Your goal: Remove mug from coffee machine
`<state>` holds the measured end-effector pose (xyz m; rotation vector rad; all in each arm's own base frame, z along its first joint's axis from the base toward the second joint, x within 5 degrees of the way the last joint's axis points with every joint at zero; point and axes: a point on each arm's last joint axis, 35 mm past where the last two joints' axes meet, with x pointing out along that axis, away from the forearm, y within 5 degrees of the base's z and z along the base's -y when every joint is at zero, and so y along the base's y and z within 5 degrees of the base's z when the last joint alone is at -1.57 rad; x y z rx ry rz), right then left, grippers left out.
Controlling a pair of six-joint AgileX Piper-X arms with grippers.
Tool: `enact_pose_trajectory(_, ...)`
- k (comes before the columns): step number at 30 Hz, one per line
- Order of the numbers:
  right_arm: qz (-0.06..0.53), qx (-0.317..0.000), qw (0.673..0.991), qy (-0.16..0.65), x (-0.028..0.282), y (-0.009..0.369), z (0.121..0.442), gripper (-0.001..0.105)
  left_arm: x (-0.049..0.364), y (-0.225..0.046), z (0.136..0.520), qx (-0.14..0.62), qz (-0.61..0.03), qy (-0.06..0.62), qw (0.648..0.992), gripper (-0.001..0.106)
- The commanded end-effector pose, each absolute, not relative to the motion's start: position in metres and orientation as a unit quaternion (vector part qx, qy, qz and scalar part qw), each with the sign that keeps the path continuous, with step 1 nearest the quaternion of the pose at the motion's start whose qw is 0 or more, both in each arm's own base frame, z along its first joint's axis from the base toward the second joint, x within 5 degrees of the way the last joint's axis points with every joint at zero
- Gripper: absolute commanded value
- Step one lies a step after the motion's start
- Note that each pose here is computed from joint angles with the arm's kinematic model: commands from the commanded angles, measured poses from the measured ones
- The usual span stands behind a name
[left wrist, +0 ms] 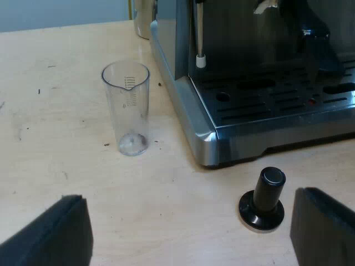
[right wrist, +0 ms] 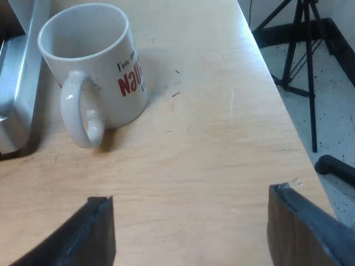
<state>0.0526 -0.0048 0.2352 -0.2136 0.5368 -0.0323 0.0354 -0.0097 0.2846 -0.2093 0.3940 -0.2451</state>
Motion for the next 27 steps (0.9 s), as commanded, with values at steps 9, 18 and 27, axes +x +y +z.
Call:
enact_pose_trajectory(9,-0.014,-0.112,0.958,0.263,0.0528,-0.0048,0.2376,0.060,0.0376,-0.0095,0.2855,-0.105,-0.118,0.197,0.968,0.079)
enact_pose_trajectory(18,-0.014,-0.112,0.958,0.263,0.0528,-0.0048,0.2376,0.060,0.0378,-0.0092,0.2857,-0.099,-0.114,0.195,0.969,0.079)
enact_pose_trajectory(27,-0.014,-0.112,0.958,0.263,0.0528,-0.0048,0.2376,0.060,0.0380,-0.0077,0.2853,-0.093,-0.094,0.194,0.972,0.079)
